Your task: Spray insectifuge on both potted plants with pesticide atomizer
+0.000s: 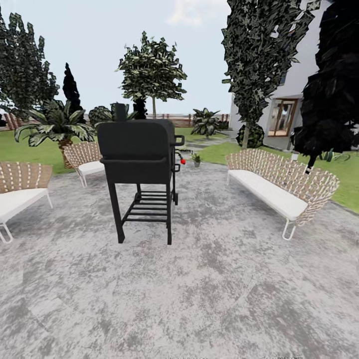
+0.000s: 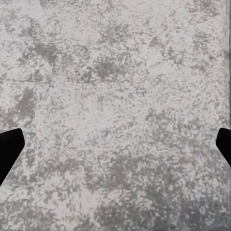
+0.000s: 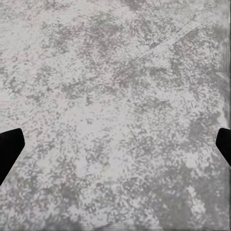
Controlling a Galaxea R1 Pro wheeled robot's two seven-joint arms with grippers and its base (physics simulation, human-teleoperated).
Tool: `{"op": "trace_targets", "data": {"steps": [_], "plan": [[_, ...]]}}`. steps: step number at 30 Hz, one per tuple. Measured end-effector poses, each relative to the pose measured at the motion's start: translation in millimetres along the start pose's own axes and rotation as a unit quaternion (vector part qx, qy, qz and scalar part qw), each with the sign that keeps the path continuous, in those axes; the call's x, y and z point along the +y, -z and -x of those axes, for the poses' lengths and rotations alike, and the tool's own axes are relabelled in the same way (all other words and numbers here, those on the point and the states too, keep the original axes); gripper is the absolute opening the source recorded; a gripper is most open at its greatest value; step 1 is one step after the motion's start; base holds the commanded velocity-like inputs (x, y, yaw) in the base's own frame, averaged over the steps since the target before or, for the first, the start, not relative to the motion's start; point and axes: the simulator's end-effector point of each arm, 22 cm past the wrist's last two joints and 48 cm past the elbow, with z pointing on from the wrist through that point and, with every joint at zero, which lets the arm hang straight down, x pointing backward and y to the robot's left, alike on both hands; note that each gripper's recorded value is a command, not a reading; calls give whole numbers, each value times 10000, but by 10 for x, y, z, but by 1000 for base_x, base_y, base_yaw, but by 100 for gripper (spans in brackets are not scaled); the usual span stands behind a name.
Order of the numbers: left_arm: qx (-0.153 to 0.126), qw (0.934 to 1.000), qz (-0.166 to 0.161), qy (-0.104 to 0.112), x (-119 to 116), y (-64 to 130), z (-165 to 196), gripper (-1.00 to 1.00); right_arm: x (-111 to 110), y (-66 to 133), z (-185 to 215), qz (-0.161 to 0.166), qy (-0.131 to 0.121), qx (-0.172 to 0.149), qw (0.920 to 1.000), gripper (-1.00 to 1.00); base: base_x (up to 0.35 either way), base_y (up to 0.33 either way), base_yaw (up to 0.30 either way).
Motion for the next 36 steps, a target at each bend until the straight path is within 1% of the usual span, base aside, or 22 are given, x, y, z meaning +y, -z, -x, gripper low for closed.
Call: {"op": "trace_targets", "data": {"steps": [36], "plan": [[199, 9998, -6, -11, -24, -483, -642, 100, 28, -402, -679, -6, -1, 175, 9998, 100, 0, 0, -234]]}}
